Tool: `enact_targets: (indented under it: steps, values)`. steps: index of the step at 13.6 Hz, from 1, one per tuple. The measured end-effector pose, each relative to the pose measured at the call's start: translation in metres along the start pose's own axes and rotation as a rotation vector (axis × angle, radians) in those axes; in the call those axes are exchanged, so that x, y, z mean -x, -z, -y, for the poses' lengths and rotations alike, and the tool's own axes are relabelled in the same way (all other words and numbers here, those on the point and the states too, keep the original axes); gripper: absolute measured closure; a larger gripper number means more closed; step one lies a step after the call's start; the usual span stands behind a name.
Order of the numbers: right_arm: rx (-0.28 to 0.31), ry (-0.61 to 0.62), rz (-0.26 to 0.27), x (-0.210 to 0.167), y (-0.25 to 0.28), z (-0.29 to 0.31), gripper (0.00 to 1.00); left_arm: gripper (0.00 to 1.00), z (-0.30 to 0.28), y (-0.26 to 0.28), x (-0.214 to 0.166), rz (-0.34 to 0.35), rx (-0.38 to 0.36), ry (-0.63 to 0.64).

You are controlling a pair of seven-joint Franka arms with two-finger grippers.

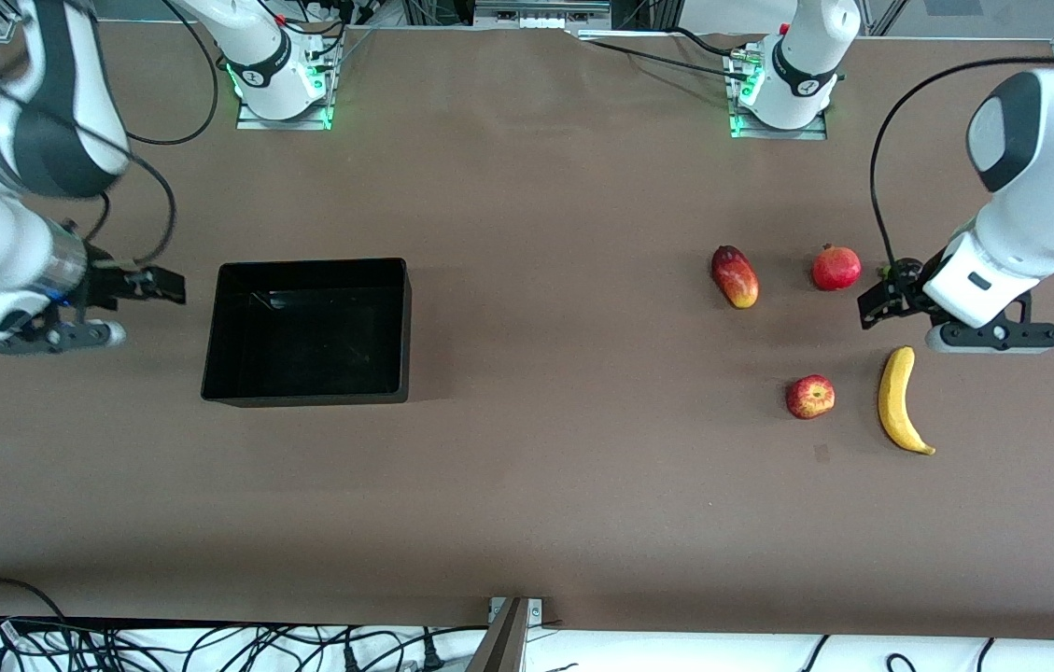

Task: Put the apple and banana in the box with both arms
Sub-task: 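Reach the left gripper to the small apple while the right gripper reaches the box, then grasp the small apple with the left gripper while the right gripper grips the box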

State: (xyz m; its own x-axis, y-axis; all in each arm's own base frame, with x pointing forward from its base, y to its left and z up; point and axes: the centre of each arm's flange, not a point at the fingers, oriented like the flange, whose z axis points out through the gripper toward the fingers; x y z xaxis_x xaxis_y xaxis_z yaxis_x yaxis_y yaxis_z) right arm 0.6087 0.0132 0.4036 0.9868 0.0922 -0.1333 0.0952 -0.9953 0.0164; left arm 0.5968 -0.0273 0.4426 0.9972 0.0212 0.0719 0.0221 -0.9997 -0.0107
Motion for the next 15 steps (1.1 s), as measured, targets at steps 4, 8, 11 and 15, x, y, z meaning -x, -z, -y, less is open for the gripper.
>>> enact_targets:
  steps: [4, 8, 11, 15]
  values:
    - [0.029, -0.025, -0.029, -0.008, -0.127, -0.014, 0.0, 0.0, -0.002, -0.081, -0.014, -0.063, -0.008, 0.05]
    - [0.027, -0.044, -0.005, 0.001, -0.17, -0.02, 0.27, 0.0, 0.0, -0.185, -0.023, -0.096, -0.025, 0.071]
    - [-0.011, -0.058, 0.032, 0.004, -0.162, -0.013, 0.59, 0.0, 0.002, -0.228, -0.021, -0.115, -0.028, 0.114]
    - [-0.052, -0.043, 0.037, -0.016, -0.1, 0.037, 0.99, 0.07, -0.014, -0.241, -0.019, -0.126, -0.007, 0.183]
